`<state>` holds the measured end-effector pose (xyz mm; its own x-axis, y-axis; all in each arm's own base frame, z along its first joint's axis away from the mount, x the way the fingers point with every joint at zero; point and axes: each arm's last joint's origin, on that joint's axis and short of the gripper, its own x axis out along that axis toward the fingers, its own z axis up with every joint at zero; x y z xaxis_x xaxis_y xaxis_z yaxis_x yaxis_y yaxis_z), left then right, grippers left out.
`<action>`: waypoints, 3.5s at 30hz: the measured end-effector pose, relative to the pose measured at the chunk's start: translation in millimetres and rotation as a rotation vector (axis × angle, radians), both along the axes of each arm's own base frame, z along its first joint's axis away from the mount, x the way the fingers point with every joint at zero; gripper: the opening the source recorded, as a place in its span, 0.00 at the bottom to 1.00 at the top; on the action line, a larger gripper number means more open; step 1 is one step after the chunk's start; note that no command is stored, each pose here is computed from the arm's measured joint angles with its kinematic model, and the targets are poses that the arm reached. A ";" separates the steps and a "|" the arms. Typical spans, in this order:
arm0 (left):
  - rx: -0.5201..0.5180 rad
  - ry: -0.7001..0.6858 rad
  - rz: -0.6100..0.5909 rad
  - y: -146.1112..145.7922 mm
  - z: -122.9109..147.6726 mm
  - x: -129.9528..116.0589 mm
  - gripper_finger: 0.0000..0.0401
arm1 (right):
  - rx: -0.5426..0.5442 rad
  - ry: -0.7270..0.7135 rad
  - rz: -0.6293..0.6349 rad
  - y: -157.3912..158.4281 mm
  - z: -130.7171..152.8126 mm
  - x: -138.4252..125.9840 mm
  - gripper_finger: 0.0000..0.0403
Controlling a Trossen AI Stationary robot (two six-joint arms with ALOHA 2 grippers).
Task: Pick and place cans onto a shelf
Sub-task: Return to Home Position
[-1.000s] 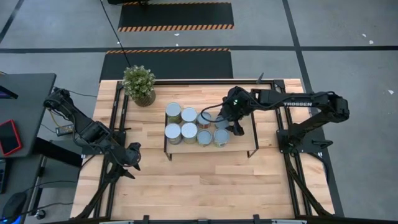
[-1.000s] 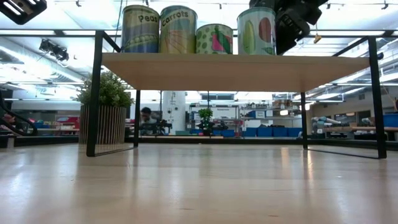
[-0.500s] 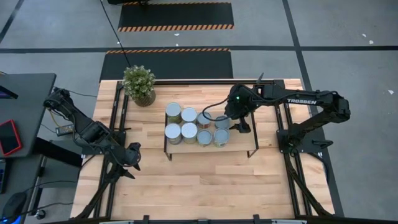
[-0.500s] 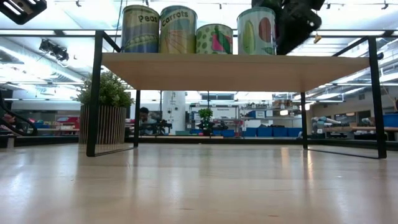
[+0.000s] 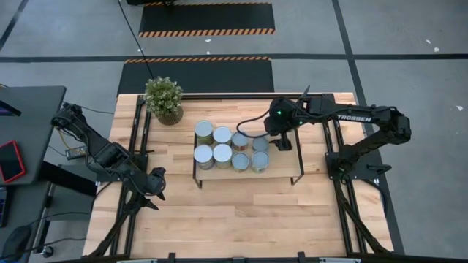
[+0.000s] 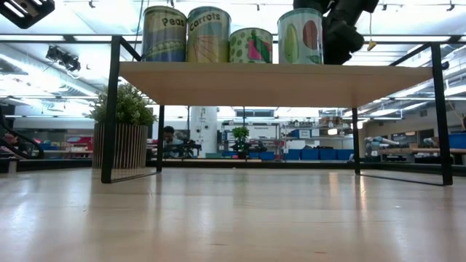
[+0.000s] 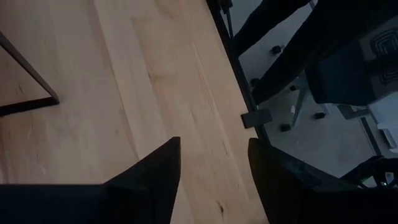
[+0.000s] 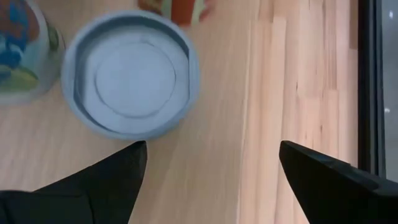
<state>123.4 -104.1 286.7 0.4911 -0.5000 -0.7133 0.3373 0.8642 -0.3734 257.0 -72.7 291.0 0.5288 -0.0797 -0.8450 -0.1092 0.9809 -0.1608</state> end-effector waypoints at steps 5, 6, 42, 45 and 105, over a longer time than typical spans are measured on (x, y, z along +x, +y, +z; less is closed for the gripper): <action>0.000 0.000 0.000 0.0 0.0 0.0 0.48 | 0.010 -0.071 0.026 3.3 3.5 6.5 0.93; -0.001 0.000 0.000 0.0 0.1 -0.1 0.48 | 0.015 -0.073 0.022 4.0 3.6 6.8 0.93; 0.098 -0.098 0.019 1.9 0.7 2.7 0.48 | 0.365 -0.901 -0.373 42.6 123.6 -137.1 0.93; 0.149 -0.192 0.088 2.7 4.1 7.0 0.48 | 0.419 -0.908 -0.411 45.0 112.4 -146.1 0.93; -0.378 -1.069 1.170 75.6 -47.5 -18.9 0.49 | 0.879 -1.445 -0.626 40.5 -95.1 -169.7 0.85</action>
